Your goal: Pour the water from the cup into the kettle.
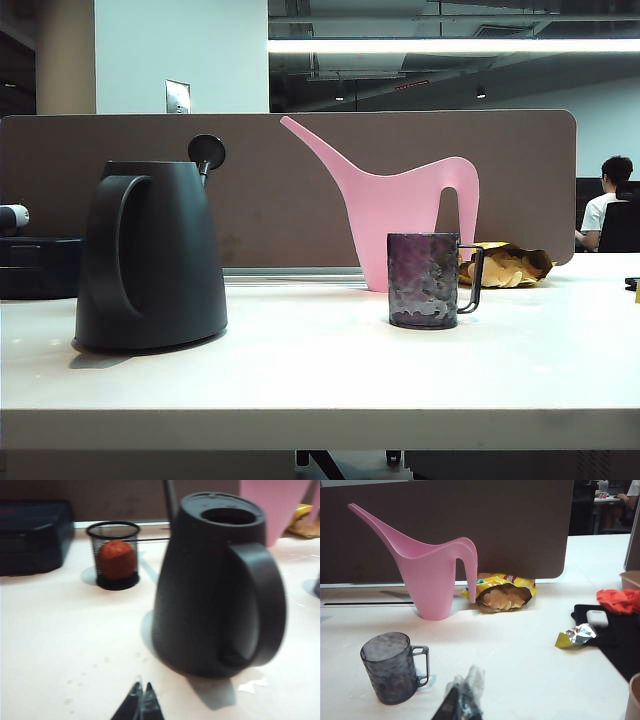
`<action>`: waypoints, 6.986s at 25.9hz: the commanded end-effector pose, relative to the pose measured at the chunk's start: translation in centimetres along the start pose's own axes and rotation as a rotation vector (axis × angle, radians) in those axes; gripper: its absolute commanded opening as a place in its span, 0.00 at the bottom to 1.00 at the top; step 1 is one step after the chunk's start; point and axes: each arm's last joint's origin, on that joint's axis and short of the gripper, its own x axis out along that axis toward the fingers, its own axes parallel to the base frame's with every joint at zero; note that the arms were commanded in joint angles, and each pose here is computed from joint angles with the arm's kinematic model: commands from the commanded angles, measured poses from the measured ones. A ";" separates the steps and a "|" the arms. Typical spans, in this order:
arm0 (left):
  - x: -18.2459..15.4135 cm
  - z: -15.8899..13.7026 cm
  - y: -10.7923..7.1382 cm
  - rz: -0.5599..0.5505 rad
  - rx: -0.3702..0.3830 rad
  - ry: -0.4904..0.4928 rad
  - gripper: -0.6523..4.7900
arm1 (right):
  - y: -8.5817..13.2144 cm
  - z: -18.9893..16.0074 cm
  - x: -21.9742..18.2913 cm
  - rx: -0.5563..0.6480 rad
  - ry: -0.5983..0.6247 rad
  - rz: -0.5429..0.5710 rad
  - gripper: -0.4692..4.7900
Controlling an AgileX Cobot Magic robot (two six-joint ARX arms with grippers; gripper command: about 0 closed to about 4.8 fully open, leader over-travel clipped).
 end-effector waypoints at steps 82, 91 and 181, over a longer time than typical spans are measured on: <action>-0.3 0.3 -1.2 -0.412 0.004 -0.035 0.11 | 6.1 0.2 27.2 0.005 0.325 0.299 0.08; -0.3 0.3 -1.1 -0.410 0.004 -0.035 0.11 | 10.9 9.1 27.0 -0.066 0.253 0.286 0.08; -0.1 -0.1 -0.8 -0.276 -0.005 0.011 0.11 | 35.1 3.4 24.8 -1.536 -0.037 0.371 0.08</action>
